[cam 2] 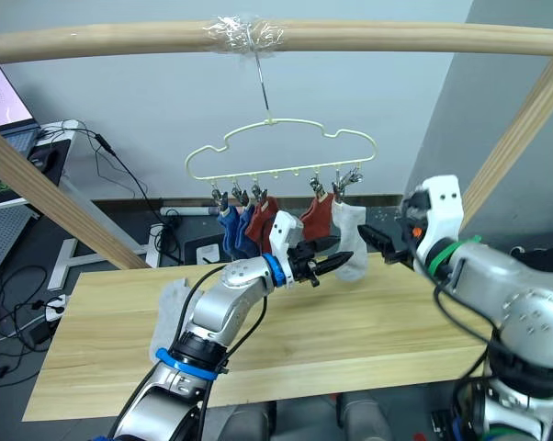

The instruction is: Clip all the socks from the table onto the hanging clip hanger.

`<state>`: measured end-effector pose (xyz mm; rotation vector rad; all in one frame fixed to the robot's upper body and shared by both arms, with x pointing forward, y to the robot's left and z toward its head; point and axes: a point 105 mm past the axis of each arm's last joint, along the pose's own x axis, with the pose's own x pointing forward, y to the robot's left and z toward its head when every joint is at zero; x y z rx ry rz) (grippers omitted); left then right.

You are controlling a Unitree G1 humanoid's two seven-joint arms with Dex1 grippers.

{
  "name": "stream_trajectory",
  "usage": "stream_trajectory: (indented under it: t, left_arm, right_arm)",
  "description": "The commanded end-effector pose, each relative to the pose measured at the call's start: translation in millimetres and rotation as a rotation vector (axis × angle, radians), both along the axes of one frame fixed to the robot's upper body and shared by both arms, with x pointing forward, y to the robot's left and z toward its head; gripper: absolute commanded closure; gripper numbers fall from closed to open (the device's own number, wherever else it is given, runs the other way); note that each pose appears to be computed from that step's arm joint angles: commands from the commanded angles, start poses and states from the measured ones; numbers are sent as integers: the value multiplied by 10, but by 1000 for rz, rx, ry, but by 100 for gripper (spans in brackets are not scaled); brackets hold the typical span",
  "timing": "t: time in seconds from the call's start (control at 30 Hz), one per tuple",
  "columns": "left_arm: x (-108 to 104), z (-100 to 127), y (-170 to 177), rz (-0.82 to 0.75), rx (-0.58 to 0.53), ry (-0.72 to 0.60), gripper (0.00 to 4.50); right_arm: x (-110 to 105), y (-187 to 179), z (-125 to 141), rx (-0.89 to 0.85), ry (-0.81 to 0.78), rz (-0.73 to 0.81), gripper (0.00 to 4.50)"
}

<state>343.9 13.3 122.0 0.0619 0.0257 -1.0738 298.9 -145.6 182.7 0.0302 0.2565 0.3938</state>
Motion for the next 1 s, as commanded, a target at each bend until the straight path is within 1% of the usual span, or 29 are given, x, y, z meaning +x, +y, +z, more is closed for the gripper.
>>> stream_trajectory:
  t: [0.03, 0.07, 0.1, 0.17, 0.2, 0.33, 0.4, 0.47, 0.67, 0.9, 1.0]
  left_arm:
    - [24, 187, 189, 6, -7, -70, 87]
    - [23, 199, 219, 8, -4, -76, 54]
    - [9, 237, 283, 0, 2, -86, 24]
    - [-25, 301, 382, -14, 12, -108, 23]
    - [-60, 358, 434, -25, 15, -133, 23]
    - [-166, 526, 559, -39, 1, -180, 23]
    - [-232, 602, 616, -45, -2, -204, 23]
    - [-295, 653, 666, -49, 3, -219, 23]
    - [-347, 730, 741, -36, 17, -246, 23]
    - [-365, 845, 675, -29, -8, -276, 23]
    - [-364, 863, 670, -27, -9, -279, 23]
  right_arm:
    - [15, 67, 135, -54, -183, -76, 0]
    - [17, 83, 126, -72, -204, -79, 0]
    - [35, 114, 119, -71, -228, -95, 17]
    - [68, 155, 112, -63, -264, -127, 55]
    - [92, 188, 122, -63, -286, -142, 85]
    - [160, 252, 175, -53, -356, -183, 85]
    - [201, 262, 203, -43, -382, -204, 115]
    - [251, 278, 216, -53, -401, -210, 171]
    - [414, 300, 243, -61, -432, -230, 171]
    - [627, 383, 253, -29, -446, -237, 171]
    - [693, 385, 251, -20, -449, -243, 231]
